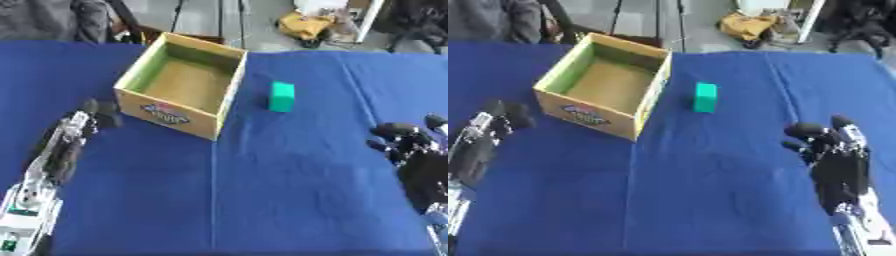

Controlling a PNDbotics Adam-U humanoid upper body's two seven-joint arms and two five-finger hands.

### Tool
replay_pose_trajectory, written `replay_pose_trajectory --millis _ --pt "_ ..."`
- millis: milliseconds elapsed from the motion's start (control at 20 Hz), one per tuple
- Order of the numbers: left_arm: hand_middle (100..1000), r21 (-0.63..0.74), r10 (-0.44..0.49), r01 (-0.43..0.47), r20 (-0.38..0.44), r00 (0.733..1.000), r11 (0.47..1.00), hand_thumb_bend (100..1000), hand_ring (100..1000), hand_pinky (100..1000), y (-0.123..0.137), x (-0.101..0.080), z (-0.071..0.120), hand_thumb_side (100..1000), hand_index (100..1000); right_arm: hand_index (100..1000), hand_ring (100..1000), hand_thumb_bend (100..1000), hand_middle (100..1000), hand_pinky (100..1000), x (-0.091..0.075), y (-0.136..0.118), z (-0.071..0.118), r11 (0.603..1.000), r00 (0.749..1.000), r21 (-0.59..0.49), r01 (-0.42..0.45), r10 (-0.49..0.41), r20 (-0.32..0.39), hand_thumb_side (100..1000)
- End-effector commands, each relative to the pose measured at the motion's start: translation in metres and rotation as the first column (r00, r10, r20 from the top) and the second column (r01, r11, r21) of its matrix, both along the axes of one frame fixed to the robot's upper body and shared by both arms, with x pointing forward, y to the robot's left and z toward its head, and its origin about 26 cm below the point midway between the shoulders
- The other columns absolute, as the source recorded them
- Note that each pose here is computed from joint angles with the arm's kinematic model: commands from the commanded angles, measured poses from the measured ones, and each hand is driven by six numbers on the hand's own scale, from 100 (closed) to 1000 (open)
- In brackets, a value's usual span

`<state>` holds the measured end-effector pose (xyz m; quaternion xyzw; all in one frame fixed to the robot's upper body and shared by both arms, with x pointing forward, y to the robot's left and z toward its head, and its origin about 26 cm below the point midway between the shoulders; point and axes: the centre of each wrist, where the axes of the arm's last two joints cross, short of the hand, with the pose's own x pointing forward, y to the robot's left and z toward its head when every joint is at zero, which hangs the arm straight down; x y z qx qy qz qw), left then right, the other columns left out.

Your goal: Pick up objects on the table and place them in the box.

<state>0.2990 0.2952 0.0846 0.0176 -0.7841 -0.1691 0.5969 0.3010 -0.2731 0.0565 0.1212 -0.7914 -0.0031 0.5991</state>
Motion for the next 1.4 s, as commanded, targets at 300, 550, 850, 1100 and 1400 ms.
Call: replay_pose_trajectory --millis 300,550,850,1100,1400 --pt "591 0.003 0.008 -0.008 0.013 1.0 1.0 407 667 862 0.002 0.0 0.005 925 761 670 808 100 661 766 0.0 -0.004 0.009 1.0 1.0 -0.024 0.002 -0.001 0.03 1000" --pt "590 0.005 0.009 -0.009 0.013 1.0 1.0 406 667 862 0.002 0.0 0.005 928 762 677 809 100 663 767 0.001 -0.004 0.009 1.0 1.0 -0.027 0.0 0.001 0.03 996" --pt "590 0.01 0.005 -0.005 0.012 1.0 1.0 405 667 862 0.002 0.0 0.005 930 761 737 829 100 683 780 0.002 -0.01 0.018 0.994 0.998 -0.101 -0.03 0.036 0.051 954" --pt "590 0.015 0.007 -0.007 0.012 1.0 1.0 403 668 861 0.003 0.0 0.005 933 761 794 879 100 738 806 0.01 -0.027 0.052 0.953 0.981 -0.298 -0.058 0.11 0.159 847" --pt "589 0.021 0.0 0.0 0.021 1.0 1.0 400 668 861 0.003 0.001 0.008 937 761 843 925 100 805 821 0.023 -0.055 0.108 0.833 0.938 -0.552 -0.022 0.208 0.276 774"
